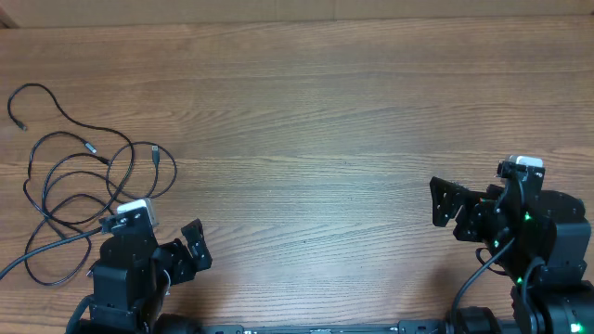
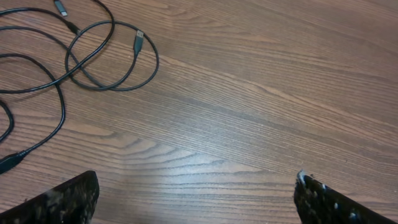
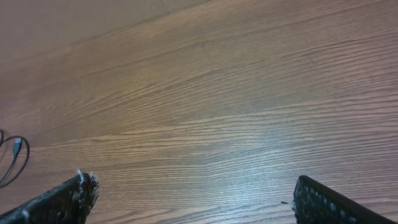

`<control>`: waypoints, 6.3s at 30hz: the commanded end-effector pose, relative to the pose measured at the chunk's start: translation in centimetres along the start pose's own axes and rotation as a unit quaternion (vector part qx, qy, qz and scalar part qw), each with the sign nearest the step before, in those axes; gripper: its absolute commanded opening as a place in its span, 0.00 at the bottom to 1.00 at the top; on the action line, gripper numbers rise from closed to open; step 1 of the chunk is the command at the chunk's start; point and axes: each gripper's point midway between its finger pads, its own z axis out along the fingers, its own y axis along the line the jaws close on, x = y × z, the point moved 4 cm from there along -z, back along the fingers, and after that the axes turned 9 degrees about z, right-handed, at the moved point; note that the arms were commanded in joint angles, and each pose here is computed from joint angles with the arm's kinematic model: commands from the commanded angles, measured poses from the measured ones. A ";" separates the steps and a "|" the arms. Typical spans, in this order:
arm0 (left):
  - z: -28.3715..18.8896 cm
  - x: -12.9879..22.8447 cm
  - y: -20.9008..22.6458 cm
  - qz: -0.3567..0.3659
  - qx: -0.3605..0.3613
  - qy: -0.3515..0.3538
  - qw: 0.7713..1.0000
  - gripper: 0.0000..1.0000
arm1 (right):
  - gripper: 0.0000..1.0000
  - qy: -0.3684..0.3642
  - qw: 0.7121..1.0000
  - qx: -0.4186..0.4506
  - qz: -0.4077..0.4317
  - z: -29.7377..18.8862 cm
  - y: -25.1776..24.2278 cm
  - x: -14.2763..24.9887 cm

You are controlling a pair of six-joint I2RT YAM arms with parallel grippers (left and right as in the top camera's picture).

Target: Untangle cables

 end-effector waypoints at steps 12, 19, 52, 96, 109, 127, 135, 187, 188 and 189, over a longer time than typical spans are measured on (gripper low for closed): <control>0.2 0.2 0.2 -0.006 -0.010 0.003 1.000 1.00 | 1.00 0.005 1.000 0.012 -0.001 0.4 -0.4 0.1; 0.2 0.2 0.2 -0.006 -0.010 0.003 1.000 1.00 | 1.00 0.005 1.000 0.012 -0.001 0.4 -0.4 0.1; 0.2 0.2 0.2 -0.006 -0.010 0.003 1.000 1.00 | 1.00 -0.211 0.967 -0.133 -0.044 1.2 1.2 0.4; 0.2 0.2 0.2 -0.006 -0.010 0.003 1.000 0.99 | 1.00 -0.272 0.952 -0.134 -0.041 7.7 -3.2 7.3; 0.2 0.2 0.2 -0.006 -0.010 0.003 1.000 0.99 | 1.00 -0.288 0.951 -0.102 -0.056 7.7 -3.9 6.9; 0.2 0.2 0.2 -0.006 -0.010 0.003 1.000 1.00 | 1.00 -0.280 0.945 -0.108 -0.128 7.8 -3.3 7.4; 0.2 0.2 0.2 -0.006 -0.010 0.003 1.000 0.99 | 1.00 -0.283 0.929 -0.107 -0.213 7.8 -2.7 7.7; 0.2 0.2 0.2 -0.006 -0.010 0.003 1.000 1.00 | 1.00 -0.290 0.927 -0.083 -0.225 7.8 -3.4 7.3; 0.2 0.2 0.2 -0.006 -0.010 0.003 1.000 1.00 | 1.00 -0.290 0.927 -0.083 -0.225 7.8 -3.4 7.3; 0.2 0.2 0.2 -0.006 -0.010 0.003 1.000 1.00 | 1.00 -0.290 0.927 -0.083 -0.225 7.8 -3.4 7.3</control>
